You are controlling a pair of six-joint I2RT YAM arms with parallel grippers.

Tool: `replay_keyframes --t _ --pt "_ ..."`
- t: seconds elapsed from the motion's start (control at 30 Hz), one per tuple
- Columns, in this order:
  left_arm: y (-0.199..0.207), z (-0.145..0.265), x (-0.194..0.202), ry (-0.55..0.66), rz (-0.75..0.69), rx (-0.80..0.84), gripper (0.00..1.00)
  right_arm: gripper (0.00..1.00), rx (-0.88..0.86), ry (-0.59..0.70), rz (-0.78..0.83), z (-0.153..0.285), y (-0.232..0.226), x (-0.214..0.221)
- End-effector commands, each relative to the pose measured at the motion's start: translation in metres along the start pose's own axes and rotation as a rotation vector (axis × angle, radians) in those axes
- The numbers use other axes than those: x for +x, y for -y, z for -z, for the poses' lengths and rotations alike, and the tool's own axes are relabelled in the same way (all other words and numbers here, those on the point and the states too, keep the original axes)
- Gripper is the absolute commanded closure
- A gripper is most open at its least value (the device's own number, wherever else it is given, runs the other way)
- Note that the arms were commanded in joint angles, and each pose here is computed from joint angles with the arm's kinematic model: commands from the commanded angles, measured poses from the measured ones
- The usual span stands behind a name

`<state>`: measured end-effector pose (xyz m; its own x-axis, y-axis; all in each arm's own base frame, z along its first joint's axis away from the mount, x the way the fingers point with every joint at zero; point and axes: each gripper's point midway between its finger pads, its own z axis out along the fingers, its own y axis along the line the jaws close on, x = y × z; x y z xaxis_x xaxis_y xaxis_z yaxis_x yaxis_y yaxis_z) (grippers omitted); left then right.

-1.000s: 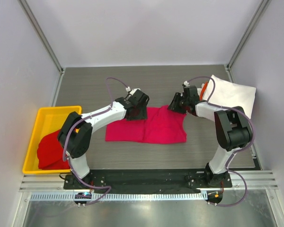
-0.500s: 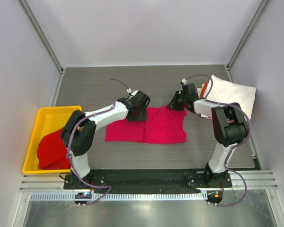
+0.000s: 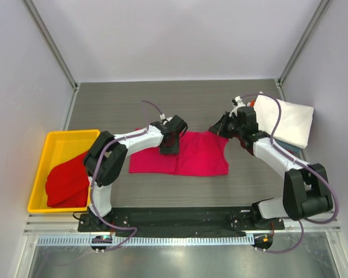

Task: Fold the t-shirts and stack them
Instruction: Flatten the tshirt out

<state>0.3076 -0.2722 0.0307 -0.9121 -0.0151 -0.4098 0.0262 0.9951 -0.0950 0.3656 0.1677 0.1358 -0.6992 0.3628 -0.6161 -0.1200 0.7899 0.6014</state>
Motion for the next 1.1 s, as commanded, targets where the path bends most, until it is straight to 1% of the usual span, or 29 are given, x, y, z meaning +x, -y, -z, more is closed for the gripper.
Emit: replay_keyframes --t 0.0,0.03,0.07,0.1,0.13,0.17,0.23,0.27,0.3,0.33,0.37,0.4,0.43,0.47,0.5,0.57,0.6,0.63,0.67,0.73,0.77,0.8,0.87,0.93,0.97,1.0,1.03,1.07 --pt "0.009 -0.009 -0.003 -0.015 -0.024 -0.008 0.57 0.99 0.002 0.012 -0.003 0.017 0.003 0.010" --pt "0.006 -0.012 0.000 -0.032 -0.033 -0.027 0.64 0.99 0.024 0.002 -0.005 0.021 0.008 0.016" --pt "0.004 -0.011 0.000 -0.034 -0.037 -0.043 0.78 0.99 0.034 0.008 -0.002 0.024 0.009 0.016" --pt "-0.002 -0.010 -0.006 -0.008 -0.036 -0.082 0.85 0.99 0.065 0.026 0.000 0.030 0.014 0.015" --pt "-0.003 -0.001 -0.012 0.012 -0.033 -0.088 0.99 0.99 0.078 0.033 0.003 0.032 0.016 0.014" --pt "-0.005 0.005 -0.019 0.033 -0.031 -0.091 1.00 0.99 0.090 0.045 0.007 0.034 0.019 0.012" --pt "-0.004 0.029 -0.039 0.090 -0.015 -0.062 1.00 0.99 0.115 0.065 0.004 0.037 0.023 0.004" --pt "-0.005 0.039 -0.048 0.105 -0.004 -0.047 1.00 0.99 0.129 0.072 -0.005 0.038 0.027 0.000" --pt "-0.014 0.047 -0.055 0.093 0.012 -0.034 1.00 0.99 0.133 0.081 -0.009 0.037 0.026 -0.009" --pt "-0.015 0.067 -0.071 0.126 0.039 0.000 1.00 0.99 0.131 0.088 -0.012 0.037 0.024 -0.015" --pt "-0.022 0.077 -0.081 0.137 0.061 0.012 1.00 0.99 0.133 0.095 -0.019 0.037 0.024 -0.023" --pt "-0.044 0.084 -0.093 0.141 0.104 0.003 1.00 0.99 0.124 0.120 -0.024 0.039 0.017 -0.041" --pt "-0.055 0.096 -0.102 0.153 0.134 0.021 1.00 0.99 0.121 0.122 -0.027 0.038 0.014 -0.049" --pt "-0.068 0.118 -0.113 0.193 0.173 0.043 1.00 0.99 0.111 0.134 -0.028 0.039 0.009 -0.060" --pt "-0.102 0.130 -0.128 0.224 0.250 0.027 1.00 0.99 0.091 0.179 -0.028 0.047 -0.005 -0.087" --pt "-0.129 0.151 -0.140 0.256 0.326 0.071 1.00 0.99 0.055 0.214 -0.023 0.056 -0.022 -0.114" --pt "-0.162 0.175 -0.153 0.320 0.412 0.071 1.00 0.99 0.028 0.271 -0.013 0.072 -0.042 -0.145" --pt "-0.164 0.189 -0.156 0.322 0.428 0.145 1.00 0.99 0.016 0.300 -0.008 0.080 -0.052 -0.161" --pt "-0.186 0.208 -0.168 0.374 0.473 0.156 0.99 0.99 -0.013 0.358 0.014 0.100 -0.075 -0.189" --pt "-0.191 0.233 -0.173 0.399 0.458 0.195 0.97 0.99 -0.035 0.420 0.023 0.122 -0.093 -0.215" --pt "-0.188 0.241 -0.173 0.393 0.438 0.229 0.96 0.99 -0.064 0.468 0.041 0.143 -0.112 -0.232" --pt "-0.184 0.251 -0.175 0.386 0.419 0.246 0.96 0.99 -0.078 0.485 0.048 0.152 -0.120 -0.238" --pt "-0.179 0.254 -0.171 0.360 0.384 0.268 0.97 0.99 -0.119 0.523 0.065 0.177 -0.139 -0.243" --pt "-0.188 0.254 -0.161 0.349 0.395 0.210 0.97 0.99 -0.157 0.524 0.081 0.191 -0.150 -0.236" --pt "-0.193 0.256 -0.158 0.362 0.402 0.182 0.97 0.99 -0.164 0.530 0.087 0.200 -0.152 -0.228" --pt "-0.206 0.257 -0.159 0.404 0.415 0.117 0.97 0.99 -0.165 0.532 0.090 0.205 -0.151 -0.222" --pt "-0.211 0.256 -0.147 0.410 0.429 0.091 0.93 0.99 -0.165 0.530 0.093 0.208 -0.150 -0.216" --pt "-0.214 0.254 -0.144 0.418 0.439 0.074 0.88 0.99 -0.147 0.498 0.080 0.200 -0.139 -0.202"
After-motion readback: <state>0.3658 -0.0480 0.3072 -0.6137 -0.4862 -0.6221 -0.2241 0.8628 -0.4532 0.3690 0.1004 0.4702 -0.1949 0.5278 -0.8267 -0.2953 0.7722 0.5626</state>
